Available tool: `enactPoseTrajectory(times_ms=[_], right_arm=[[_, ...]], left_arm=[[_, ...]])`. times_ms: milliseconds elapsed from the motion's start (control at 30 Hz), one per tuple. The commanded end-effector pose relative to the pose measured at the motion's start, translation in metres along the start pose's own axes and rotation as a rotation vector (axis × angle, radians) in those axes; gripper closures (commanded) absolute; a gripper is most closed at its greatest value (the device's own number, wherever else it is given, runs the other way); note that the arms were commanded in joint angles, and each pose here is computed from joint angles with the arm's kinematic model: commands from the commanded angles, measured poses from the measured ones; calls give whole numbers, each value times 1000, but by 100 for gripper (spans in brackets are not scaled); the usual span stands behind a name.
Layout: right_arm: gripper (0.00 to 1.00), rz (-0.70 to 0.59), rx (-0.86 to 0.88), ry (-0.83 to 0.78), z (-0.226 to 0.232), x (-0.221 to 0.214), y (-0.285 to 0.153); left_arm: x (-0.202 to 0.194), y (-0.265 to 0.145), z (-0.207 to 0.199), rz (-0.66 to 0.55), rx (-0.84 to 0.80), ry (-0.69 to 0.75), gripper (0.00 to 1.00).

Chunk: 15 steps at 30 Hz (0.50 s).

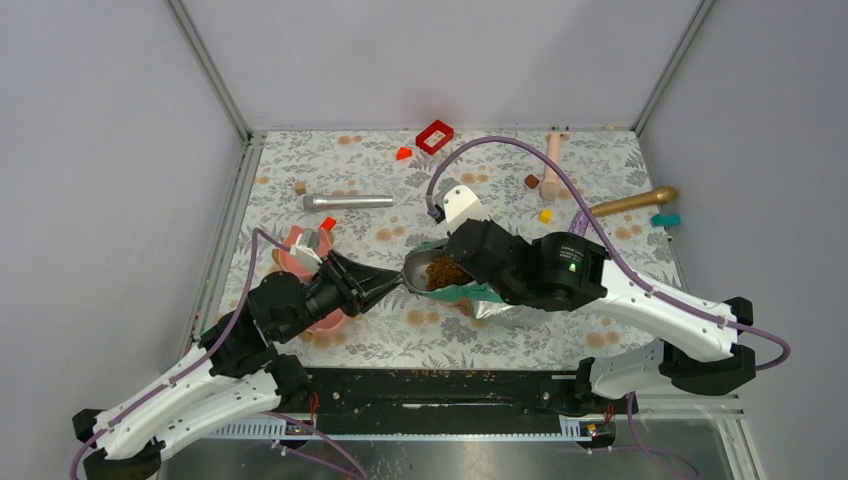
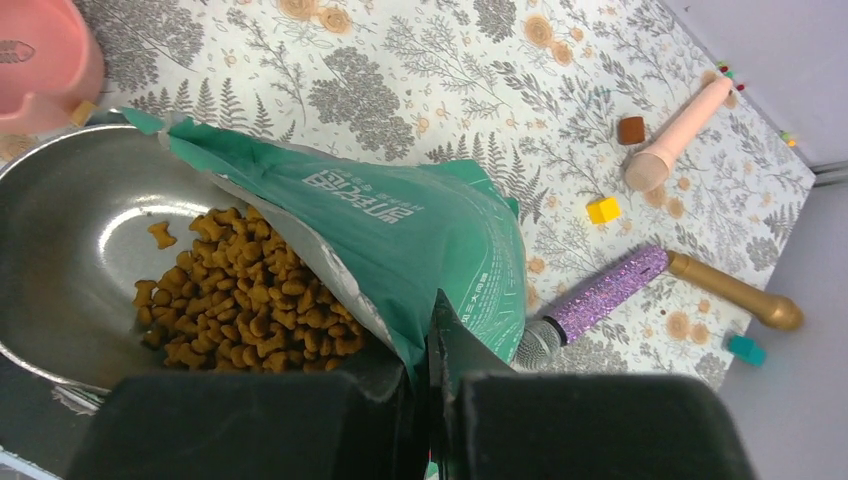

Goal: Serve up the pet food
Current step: Collect the pet food from the pet food bag.

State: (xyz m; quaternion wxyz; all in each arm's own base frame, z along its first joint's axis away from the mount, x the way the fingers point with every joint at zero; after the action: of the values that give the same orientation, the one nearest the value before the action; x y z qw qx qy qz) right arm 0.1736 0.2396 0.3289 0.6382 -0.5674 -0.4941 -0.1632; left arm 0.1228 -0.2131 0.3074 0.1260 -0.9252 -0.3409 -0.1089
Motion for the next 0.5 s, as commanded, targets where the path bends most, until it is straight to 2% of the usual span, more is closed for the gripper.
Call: enactPoseTrajectory(times_ms=[0,467], right_arm=[[100,-104,0,48,-24,15,-24],[100,-127,0,11,-25,16,-22]], left_arm=[[29,-9,-15,-157,-64,14,100],[32,-31,10,-192,-10,-5,100]])
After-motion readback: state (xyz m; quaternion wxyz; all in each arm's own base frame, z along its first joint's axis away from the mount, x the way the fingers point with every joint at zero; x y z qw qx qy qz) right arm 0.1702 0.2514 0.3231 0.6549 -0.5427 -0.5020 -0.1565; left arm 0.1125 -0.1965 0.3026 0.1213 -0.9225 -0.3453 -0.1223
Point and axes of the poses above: each gripper's point midway between its finger pads, its own y axis out along the fingers, its own z axis along the line the jaws close on, x = y × z, the point moved 2 cm from there along -y, back along the fingers, and after that the axes turned 14 degrees about y, right-handed, at the moved point
